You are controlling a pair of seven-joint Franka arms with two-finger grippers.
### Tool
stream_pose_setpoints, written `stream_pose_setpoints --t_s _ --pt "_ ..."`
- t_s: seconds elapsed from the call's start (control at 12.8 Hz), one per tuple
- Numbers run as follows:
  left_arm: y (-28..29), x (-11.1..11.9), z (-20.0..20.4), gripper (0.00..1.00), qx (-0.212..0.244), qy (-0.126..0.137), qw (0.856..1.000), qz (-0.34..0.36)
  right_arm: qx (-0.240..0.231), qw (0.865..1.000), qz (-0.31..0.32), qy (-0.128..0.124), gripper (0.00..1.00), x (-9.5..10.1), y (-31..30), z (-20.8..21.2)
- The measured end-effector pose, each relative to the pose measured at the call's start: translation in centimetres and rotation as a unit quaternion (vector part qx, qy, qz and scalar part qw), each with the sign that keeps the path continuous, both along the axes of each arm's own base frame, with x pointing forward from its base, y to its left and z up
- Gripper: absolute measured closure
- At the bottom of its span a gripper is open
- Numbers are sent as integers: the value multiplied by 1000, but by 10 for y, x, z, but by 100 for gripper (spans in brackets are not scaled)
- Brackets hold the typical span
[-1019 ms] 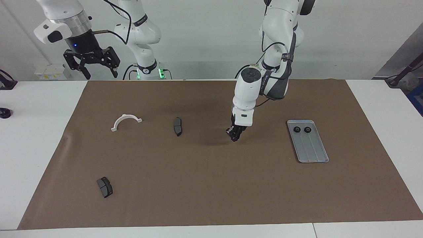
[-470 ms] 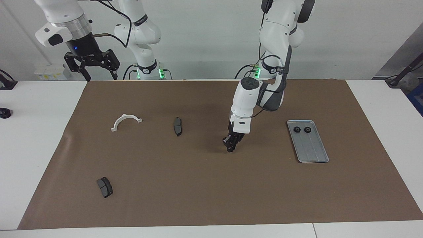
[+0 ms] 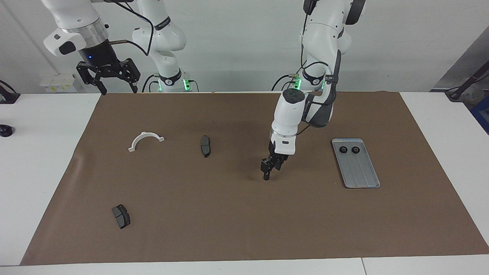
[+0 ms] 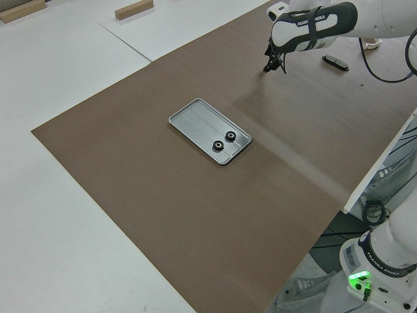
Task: Place bearing gear from tray to pile
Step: 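Carry the gear to the table middle and open the left gripper, then reach the right gripper to the gear while the left gripper returns to tray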
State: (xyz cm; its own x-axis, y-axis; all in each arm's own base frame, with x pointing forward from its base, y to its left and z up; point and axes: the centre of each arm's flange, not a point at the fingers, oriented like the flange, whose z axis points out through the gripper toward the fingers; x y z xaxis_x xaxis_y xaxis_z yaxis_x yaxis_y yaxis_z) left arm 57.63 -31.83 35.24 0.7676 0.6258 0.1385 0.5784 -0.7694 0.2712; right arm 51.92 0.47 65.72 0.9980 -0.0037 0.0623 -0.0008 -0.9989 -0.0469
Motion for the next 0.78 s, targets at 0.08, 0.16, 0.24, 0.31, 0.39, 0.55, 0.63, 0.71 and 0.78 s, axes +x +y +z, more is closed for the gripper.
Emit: stream_pose_setpoints --t_s 0.08,0.16,0.24,0.31,0.39,0.55,0.63,0.71,0.78 --pt "22 6 22 1 11 7 1000 4 1 1000 -10 1 0 0 0 -1" --pt "51 11 43 0 28 17 999 -3 1 1000 -22 0 0 1 1 -1" --pt "83 15 61 0 44 27 999 -15 2 1000 -26 -8 0 3 6 -1" --pt "114 19 73 0 58 36 997 -27 2 1000 -21 -15 0 5 16 -4" --pt "143 22 79 0 71 48 995 -43 2 1000 -8 -17 0 7 32 -10" --pt "199 26 72 0 92 75 990 -83 -3 999 23 -24 0 17 69 -27" --pt "225 26 63 0 99 86 986 -102 -3 999 35 -30 0 24 87 -35" --pt "249 21 51 0 104 99 982 -125 -1 998 42 -37 0 30 102 -41" --pt "271 13 39 0 109 113 976 -150 1 998 48 -40 0 35 114 -45"
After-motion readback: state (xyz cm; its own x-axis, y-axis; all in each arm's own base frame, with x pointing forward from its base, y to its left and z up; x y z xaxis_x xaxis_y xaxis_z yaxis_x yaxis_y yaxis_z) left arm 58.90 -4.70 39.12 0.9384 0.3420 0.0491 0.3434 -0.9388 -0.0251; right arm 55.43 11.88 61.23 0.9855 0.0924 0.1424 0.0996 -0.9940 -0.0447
